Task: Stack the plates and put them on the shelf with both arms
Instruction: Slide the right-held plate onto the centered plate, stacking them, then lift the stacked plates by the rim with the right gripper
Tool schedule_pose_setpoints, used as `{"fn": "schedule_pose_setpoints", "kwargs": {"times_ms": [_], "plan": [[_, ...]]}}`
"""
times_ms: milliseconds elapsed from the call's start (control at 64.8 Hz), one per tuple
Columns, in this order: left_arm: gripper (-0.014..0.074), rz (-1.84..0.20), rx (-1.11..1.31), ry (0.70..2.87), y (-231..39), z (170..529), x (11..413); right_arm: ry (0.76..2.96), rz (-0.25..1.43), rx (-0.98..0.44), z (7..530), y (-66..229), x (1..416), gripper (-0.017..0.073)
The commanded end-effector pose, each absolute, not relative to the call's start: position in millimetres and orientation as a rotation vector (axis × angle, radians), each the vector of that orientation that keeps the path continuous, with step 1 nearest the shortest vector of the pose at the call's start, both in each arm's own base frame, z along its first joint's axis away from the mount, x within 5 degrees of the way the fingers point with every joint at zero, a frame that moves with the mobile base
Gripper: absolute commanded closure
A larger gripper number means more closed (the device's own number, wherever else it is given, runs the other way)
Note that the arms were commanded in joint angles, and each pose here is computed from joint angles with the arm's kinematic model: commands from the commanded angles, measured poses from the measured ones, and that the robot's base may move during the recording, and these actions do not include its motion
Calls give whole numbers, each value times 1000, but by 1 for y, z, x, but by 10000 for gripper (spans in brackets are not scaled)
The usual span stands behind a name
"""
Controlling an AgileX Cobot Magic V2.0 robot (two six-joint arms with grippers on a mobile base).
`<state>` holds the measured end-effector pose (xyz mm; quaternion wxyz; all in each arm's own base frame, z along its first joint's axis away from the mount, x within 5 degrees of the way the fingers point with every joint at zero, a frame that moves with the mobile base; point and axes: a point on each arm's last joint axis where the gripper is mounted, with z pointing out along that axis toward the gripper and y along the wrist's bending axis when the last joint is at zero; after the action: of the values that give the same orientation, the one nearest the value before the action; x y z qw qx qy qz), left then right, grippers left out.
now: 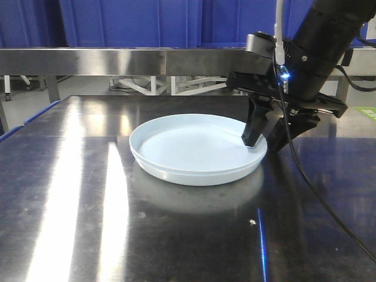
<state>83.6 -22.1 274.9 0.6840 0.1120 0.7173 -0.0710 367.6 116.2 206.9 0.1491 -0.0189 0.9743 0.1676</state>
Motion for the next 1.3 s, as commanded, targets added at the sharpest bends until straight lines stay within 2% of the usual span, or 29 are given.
{"fn": "schedule_pose_setpoints", "kwargs": {"times_ms": [0,123,201,432,648,848,1095,1280], "plan": [[512,-166,223,1507,-22,292,84,2705,514,-63,234,121,367,197],[512,-166,223,1507,-22,292,84,2697,523,-72,234,126,367,201],[512,-166,223,1507,-22,292,84,2698,525,-70,234,127,366,235],[512,-166,223,1507,-22,292,84,2697,527,-55,234,127,366,515],[512,-166,223,1507,-22,292,84,2601,495,-63,255,121,365,508],[512,-166,223,1507,-22,292,84,2325,365,-59,289,94,349,508],[512,-166,223,1507,-22,292,84,1920,287,53,313,54,289,508],[512,-166,223,1507,-22,292,84,1815,276,61,310,43,239,510]]}}
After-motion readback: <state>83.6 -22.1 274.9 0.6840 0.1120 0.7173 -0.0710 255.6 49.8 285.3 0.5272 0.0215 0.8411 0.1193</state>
